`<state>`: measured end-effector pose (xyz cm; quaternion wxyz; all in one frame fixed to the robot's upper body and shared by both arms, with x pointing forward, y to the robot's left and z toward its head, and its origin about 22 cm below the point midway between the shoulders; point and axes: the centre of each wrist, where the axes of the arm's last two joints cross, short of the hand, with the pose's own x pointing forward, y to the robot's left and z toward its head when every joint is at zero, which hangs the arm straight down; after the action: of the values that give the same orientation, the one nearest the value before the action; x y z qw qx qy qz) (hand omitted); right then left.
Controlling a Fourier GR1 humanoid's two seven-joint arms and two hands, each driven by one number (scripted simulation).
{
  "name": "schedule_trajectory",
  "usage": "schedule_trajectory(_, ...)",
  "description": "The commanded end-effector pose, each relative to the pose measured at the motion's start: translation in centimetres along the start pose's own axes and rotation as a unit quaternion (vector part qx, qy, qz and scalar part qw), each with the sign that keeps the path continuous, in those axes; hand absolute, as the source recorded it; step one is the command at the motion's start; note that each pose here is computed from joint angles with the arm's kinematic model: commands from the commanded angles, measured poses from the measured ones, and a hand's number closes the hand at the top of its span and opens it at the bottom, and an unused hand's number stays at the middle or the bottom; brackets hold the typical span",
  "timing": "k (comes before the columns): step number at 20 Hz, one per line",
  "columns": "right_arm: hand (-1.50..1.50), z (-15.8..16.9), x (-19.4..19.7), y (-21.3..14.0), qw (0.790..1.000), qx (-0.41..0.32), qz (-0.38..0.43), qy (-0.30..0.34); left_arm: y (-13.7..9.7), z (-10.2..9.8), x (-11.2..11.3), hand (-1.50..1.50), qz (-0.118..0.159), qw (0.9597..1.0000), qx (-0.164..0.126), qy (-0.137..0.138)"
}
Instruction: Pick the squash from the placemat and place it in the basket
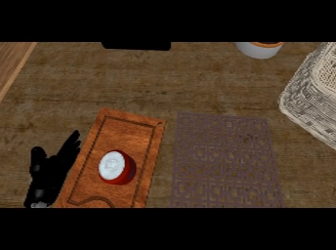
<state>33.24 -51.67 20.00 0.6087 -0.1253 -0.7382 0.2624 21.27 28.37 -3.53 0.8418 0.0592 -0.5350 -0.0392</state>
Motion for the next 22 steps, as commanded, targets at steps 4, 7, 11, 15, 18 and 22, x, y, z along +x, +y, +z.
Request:
schedule_trajectory(4,1.5,-0.1,-0.7,0.1,0.995,0.024,0.09,-0.031,-0.3,0.2,-2.6,0.0,0.002,0.999,-0.004,0.045)
schedule_trajectory(7,-1.5,0.7,-2.1,0.5,0.992,0.01,0.114,-0.048,-0.5,-0.2,-1.0,0.0,0.001,0.9993,-0.008,0.038)
schedule_trajectory(11,-1.5,2.0,-1.5,-1.8,0.995,-0.005,0.083,-0.062,-1.2,0.3,-1.3,0.0,-0.003,0.9992,-0.016,0.038)
schedule_trajectory(15,-1.5,1.5,-1.5,-1.8,0.996,-0.024,0.054,-0.068,-0.4,-0.5,-1.4,0.0,-0.001,0.9992,-0.005,0.04)
schedule_trajectory(18,-1.5,1.3,0.2,-3.6,0.998,-0.041,0.021,-0.047,-1.2,-0.5,-1.0,0.0,-0.005,0.9992,-0.01,0.039)
schedule_trajectory(22,-1.5,3.0,-0.7,-4.1,0.996,-0.085,0.004,-0.023,-0.6,0.0,-1.7,0.0,-0.002,0.9989,-0.01,0.045)
